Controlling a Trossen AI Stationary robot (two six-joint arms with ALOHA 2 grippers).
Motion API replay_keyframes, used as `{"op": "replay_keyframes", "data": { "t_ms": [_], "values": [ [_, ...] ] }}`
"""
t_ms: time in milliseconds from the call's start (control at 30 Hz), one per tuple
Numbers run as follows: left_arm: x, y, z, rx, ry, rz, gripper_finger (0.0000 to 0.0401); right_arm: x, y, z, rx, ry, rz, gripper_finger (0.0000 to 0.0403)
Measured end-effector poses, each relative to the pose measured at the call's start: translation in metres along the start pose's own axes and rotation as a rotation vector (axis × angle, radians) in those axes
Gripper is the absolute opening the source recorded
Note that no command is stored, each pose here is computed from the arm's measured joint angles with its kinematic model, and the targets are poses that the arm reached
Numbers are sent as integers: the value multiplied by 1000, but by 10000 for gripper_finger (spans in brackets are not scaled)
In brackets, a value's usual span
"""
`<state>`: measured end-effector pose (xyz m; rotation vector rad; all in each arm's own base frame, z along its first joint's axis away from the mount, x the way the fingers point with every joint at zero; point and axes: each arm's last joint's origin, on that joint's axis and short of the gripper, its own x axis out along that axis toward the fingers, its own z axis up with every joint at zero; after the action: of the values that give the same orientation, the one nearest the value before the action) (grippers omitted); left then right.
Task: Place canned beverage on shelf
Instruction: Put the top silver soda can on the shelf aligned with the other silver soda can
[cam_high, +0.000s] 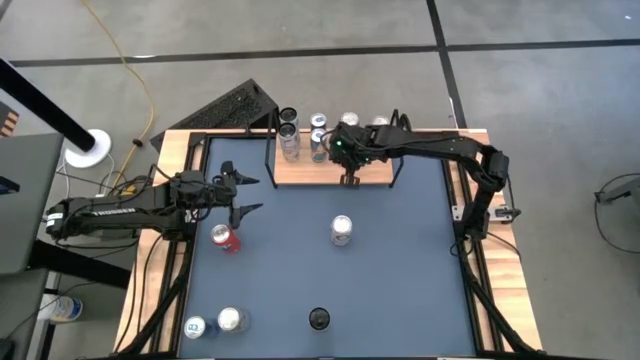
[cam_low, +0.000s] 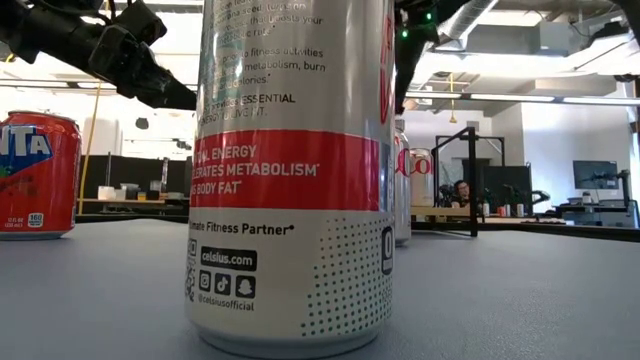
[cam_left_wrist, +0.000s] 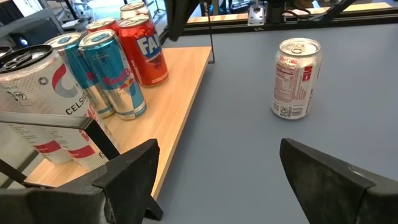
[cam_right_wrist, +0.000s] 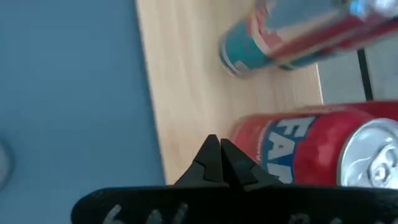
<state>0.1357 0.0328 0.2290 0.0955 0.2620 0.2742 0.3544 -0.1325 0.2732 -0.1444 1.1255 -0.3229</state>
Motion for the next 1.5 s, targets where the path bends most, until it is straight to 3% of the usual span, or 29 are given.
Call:
{"op": "replay_keyframes", "data": {
  "t_ms": [300, 567, 733, 967, 1200, 1333, 1500],
  "values": [
    [0, 0, -2, -2, 17, -2, 322, -78, 43, 3, -49, 38, 88, 0],
    [0, 0, -2, -5, 23, -3, 322, -157, 86, -36, 9, 13, 186, 0],
    [0, 0, -2, -16, 17, -11, 322, -180, 121, -65, 0, -87, 272, 0],
    [0, -1, 2, -30, -25, -57, 322, -162, 166, -83, -138, -329, 289, 0],
    [0, -2, 3, -40, -31, -60, 322, -123, 161, -64, -143, -345, 212, 14],
    [0, -2, 2, -40, -29, -60, 322, -99, 144, -48, -85, -337, 221, 66],
    [0, -2, 1, -32, -16, -61, 322, -70, 130, -41, -11, -266, 244, 168]
  ]
}}
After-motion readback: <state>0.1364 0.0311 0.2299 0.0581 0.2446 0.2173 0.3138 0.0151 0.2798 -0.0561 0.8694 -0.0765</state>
